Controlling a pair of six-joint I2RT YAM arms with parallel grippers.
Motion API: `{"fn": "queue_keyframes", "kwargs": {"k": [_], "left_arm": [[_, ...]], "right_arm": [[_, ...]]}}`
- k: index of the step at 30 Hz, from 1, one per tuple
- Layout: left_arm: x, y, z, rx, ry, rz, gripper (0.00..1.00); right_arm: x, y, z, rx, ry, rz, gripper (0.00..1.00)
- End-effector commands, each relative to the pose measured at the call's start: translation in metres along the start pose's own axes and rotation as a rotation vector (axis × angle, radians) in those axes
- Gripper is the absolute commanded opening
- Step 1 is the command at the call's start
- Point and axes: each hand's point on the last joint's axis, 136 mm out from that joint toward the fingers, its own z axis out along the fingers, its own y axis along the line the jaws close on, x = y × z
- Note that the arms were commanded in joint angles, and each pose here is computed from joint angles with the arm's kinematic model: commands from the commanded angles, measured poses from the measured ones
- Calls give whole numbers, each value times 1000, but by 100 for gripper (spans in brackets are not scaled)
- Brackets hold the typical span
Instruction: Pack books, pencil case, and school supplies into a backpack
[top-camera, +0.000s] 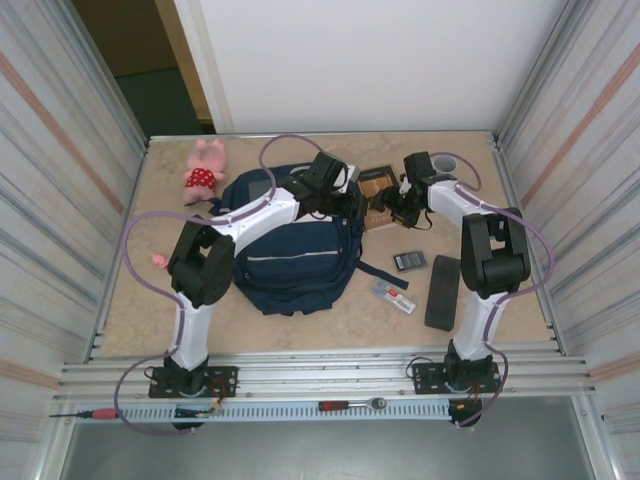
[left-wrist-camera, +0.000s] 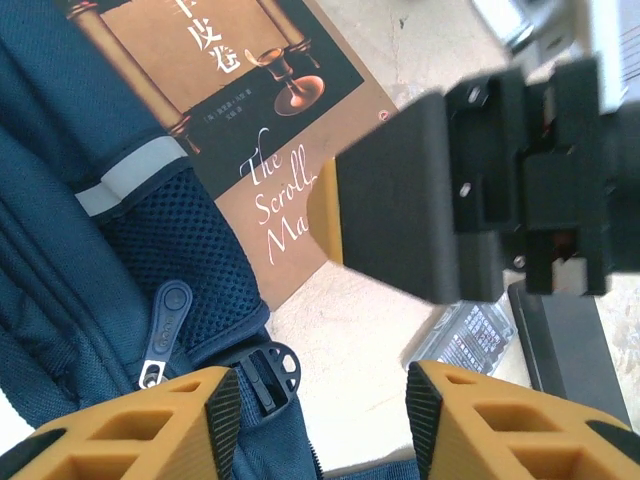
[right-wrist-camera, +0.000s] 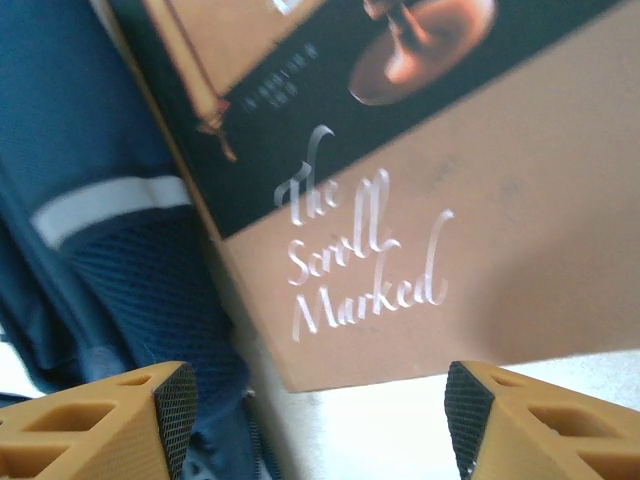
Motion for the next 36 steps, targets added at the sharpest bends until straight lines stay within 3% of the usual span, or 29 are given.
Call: {"fn": "queue_keyframes", "kwargs": {"k": [1,13,18,23,31,36], "left_arm": [[-5,0,-1,-14,-7,0,49],[17,6,2,9,24,-82,46],[3,-16,18,115,-1,-51,45],[-4,-14,45,109,-8,-38,43],[12,23,76,35,44,-74,41],[20,54,72,-43,54,-94,37]], "right_arm": [[19,-8,-5,30,14,-1,67],[48,-34,-19,80,55,2,64],[21,-15,-45,29,-39,-9,65],[-11,-1,-59,-30,-100,-11,61],[-46,16,-31,-111,-117,-31,54],[-54,19,6,-155,-72,-7,52]]}}
